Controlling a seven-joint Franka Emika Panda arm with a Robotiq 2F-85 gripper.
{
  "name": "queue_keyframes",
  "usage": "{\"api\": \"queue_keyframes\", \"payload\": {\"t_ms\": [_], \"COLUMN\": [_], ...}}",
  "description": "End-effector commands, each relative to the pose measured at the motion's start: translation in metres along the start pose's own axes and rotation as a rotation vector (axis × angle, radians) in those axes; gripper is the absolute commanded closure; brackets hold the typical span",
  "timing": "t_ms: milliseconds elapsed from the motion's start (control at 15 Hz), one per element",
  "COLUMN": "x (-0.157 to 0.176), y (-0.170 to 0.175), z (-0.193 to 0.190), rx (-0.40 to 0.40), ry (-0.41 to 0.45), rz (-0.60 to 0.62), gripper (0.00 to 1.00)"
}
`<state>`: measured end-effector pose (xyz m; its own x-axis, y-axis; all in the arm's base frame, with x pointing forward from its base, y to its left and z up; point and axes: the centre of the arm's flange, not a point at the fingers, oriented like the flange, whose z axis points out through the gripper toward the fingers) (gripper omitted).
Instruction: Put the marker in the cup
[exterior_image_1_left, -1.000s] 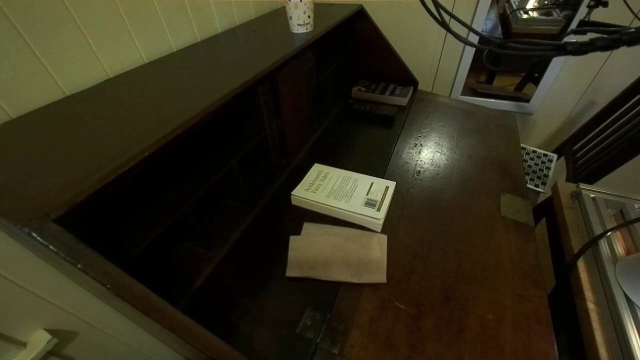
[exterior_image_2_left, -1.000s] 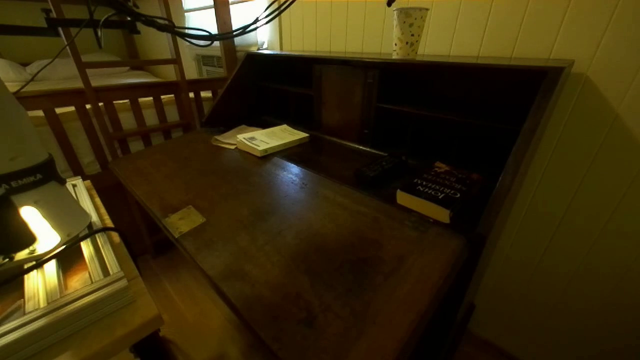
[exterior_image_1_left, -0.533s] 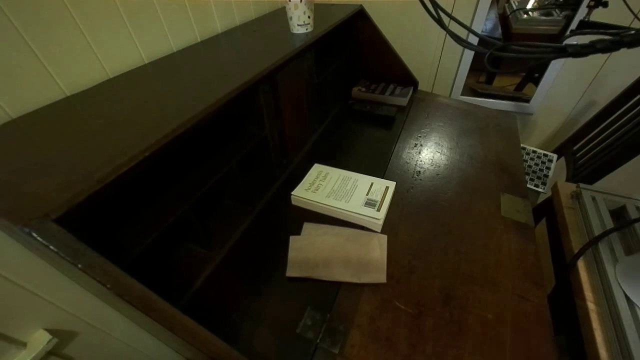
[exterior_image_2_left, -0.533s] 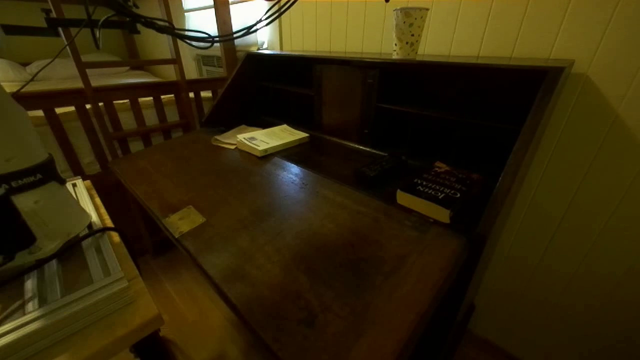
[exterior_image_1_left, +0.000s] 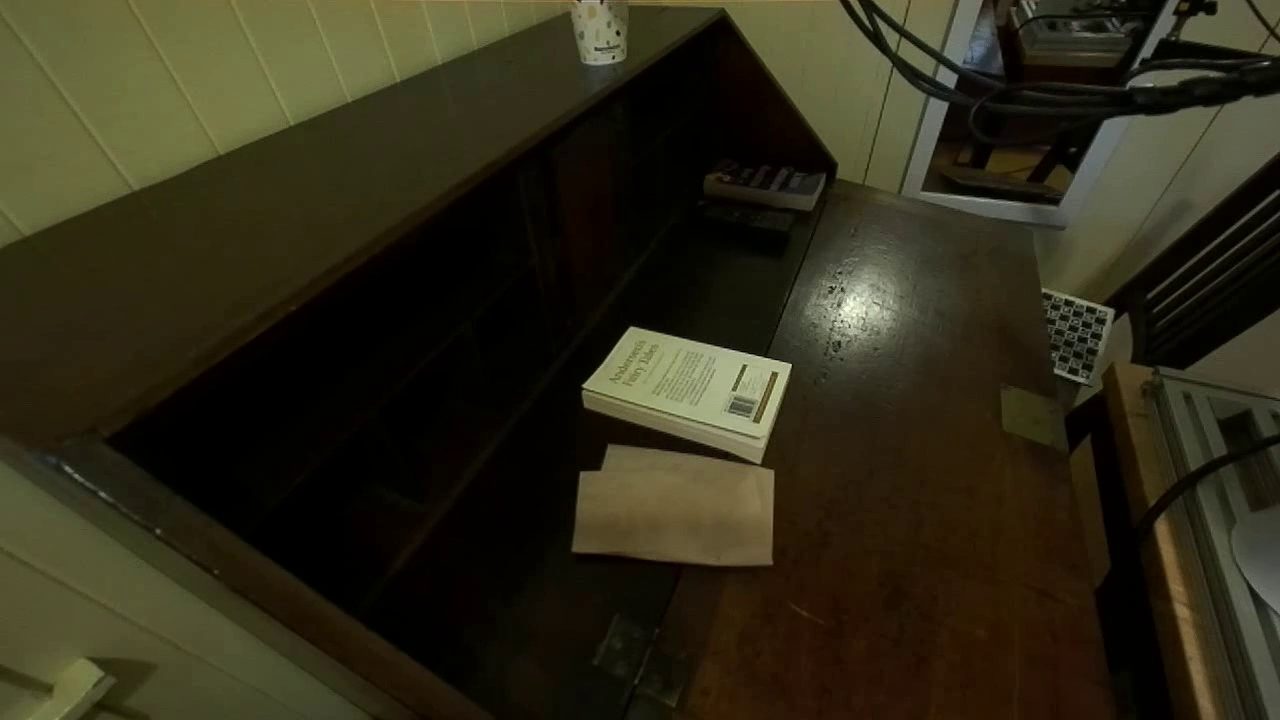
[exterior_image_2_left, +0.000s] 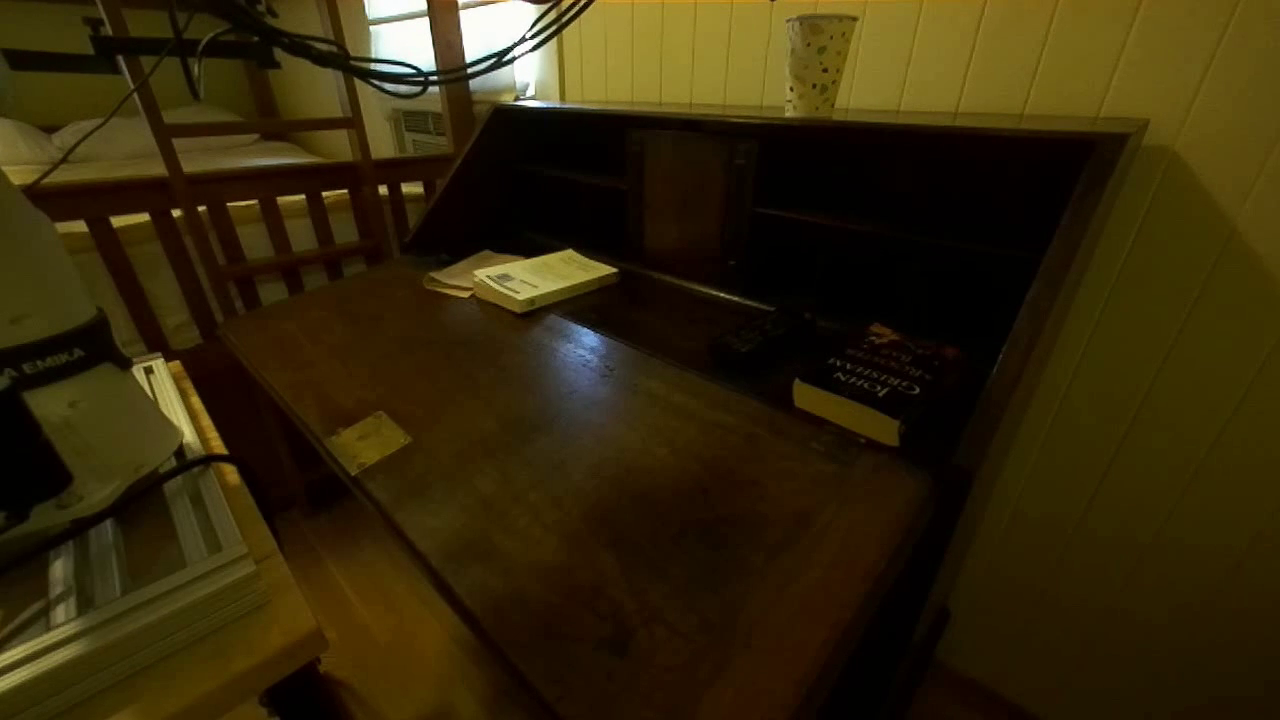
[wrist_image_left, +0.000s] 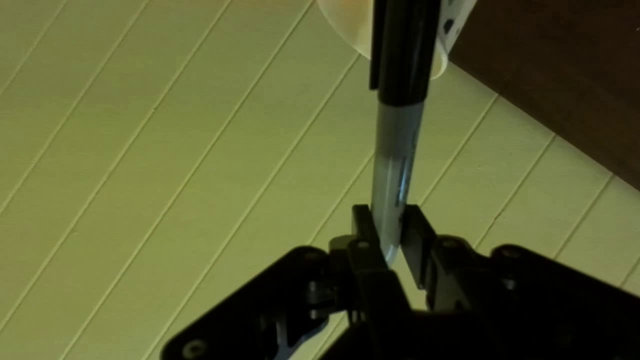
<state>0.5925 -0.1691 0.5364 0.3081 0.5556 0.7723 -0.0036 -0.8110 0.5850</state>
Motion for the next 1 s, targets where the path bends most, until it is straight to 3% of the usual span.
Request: {"api": "queue_keyframes", "payload": {"t_ms": [0,400,933], "x": [0.001,-0.007,-0.015], "y": [0.007,0.014,0.035], "z": [0.002,-0.002,0.018], "rx": [0.031,0.026,0.031], "ry": [0.086,0.205,0.307], "rz": [-0.074,-0.13,-0.057], "gripper": [0.95,0.95,0.95]}}
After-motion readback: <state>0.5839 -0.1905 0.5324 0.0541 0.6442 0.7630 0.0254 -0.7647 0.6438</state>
